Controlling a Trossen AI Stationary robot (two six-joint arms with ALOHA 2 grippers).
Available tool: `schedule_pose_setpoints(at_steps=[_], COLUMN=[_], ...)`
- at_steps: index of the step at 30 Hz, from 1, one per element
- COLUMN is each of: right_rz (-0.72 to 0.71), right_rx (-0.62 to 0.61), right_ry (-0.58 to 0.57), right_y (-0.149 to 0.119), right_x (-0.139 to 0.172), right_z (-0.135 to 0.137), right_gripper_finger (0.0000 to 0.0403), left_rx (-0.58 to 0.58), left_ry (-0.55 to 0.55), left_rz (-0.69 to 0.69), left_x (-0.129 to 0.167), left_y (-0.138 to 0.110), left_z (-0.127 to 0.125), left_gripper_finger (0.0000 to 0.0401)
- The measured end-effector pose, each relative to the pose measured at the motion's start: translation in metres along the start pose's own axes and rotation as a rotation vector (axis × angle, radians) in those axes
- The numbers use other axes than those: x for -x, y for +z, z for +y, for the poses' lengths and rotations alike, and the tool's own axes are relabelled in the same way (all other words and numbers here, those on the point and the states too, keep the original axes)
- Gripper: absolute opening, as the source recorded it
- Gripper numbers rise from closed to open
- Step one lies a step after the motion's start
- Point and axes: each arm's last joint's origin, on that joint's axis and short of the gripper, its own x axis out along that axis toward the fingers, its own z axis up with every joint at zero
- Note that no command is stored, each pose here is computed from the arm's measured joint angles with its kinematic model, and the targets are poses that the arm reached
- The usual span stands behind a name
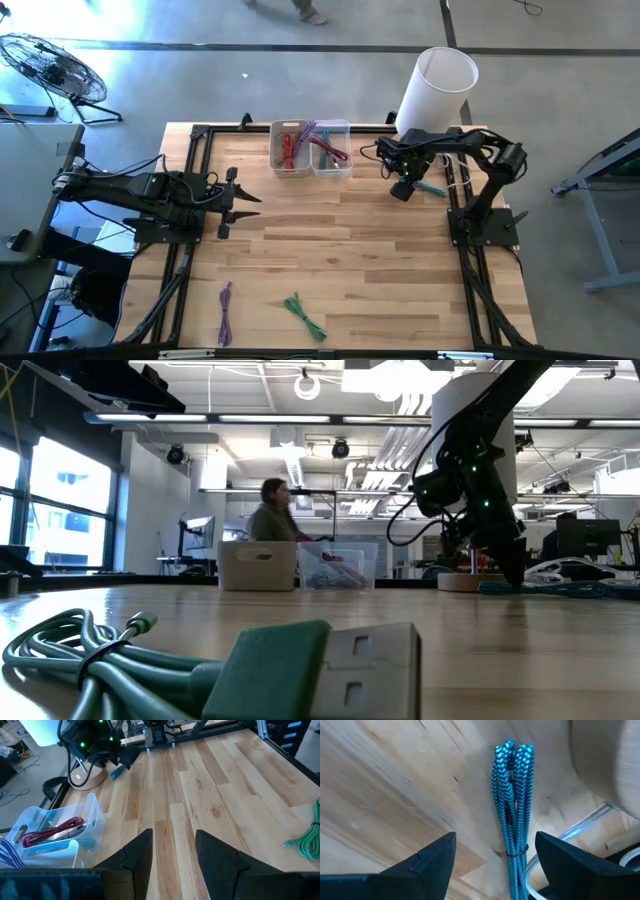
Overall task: Pick & Place USB Port
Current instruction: Put the blue and white USB cable into the white transparent bin
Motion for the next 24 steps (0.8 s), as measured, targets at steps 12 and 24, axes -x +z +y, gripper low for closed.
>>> schedule_pose_setpoints(at_steps=[12, 24], right_rz=[0.059, 0.071], right_rx=[0.010, 0.017], right_ry=[0.049, 0.074], right_y=[0.011, 0.010], right_x=[-0.019, -0.019], right_z=[0.004, 0.011], right_gripper_finger=[0.0230, 0.0024], left_rx=[0.000, 0.000], left_ry=[0.000, 0.000], left_rz=[0.000, 0.000], left_x=[0.000, 0.000], left_y=[0.000, 0.000], left_z=[0.000, 0.000], left_gripper_finger=[0.0146, 0.0146])
